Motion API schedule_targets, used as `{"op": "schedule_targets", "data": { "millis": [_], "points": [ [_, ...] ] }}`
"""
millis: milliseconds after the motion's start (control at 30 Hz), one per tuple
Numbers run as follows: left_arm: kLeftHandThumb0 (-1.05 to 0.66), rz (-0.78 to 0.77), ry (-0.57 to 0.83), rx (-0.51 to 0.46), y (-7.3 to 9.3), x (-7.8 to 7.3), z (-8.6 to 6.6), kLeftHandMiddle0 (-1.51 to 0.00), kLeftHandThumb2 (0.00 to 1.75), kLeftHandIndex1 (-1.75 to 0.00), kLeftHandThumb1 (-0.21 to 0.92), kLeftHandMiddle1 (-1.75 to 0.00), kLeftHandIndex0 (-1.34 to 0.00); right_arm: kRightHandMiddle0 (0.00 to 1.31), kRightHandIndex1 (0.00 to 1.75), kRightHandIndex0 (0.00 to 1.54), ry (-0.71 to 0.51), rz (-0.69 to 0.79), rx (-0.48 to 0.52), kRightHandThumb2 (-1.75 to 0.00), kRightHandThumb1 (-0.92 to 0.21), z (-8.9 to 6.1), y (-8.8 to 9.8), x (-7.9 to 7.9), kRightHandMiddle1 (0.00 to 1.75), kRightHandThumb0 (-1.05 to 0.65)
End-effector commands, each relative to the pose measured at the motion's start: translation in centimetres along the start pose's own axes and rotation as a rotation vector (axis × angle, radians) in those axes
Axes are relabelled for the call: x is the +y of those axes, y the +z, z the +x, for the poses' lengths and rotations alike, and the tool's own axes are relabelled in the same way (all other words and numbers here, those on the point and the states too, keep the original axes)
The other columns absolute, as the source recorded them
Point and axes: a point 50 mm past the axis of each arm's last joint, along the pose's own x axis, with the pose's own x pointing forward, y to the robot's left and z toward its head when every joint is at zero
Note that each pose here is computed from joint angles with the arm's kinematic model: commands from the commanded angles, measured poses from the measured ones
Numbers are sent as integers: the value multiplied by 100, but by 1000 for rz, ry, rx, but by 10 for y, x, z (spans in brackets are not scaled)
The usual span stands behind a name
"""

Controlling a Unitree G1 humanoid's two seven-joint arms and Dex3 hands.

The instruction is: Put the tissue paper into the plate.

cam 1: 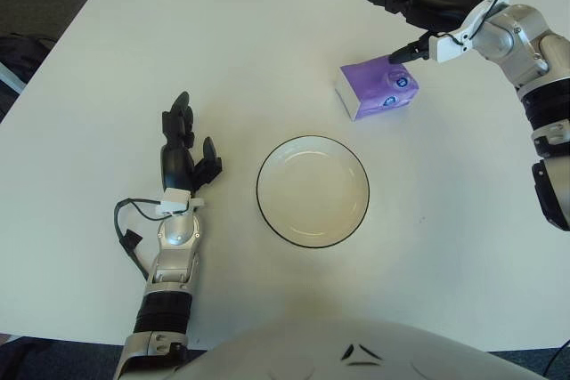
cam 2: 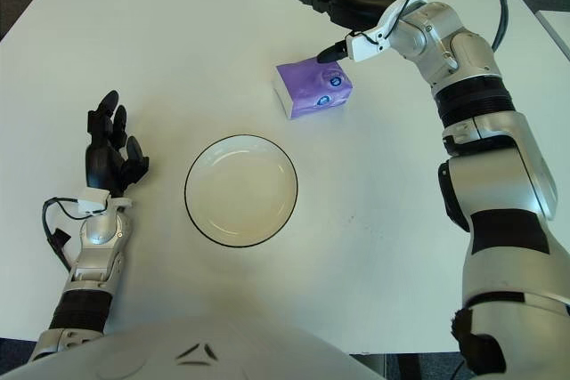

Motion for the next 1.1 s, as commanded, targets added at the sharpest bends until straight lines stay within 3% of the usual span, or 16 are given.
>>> {"op": "schedule_targets", "data": {
  "millis": [0, 400, 1067],
  "points": [
    [-66, 36, -17, 332, -56, -4, -67, -27, 79, -57, 92, 0, 0, 0, 0, 0, 83, -97, -20, -44, -92, -5, -5, -3, 0, -105],
    [-66, 45, -22, 335, -56, -3, -66, -27, 80, -58, 92, -1, 0, 0, 0, 0, 143, -137, -106, -33, -92, -1, 7, 8, 0, -105],
    [-65, 51, -23, 327, -54, -1, -65, -28, 82, -57, 92, -1, 0, 0, 0, 0, 319, -123, -122, -19, -92, 7, 16, 16, 0, -105]
  ]
}}
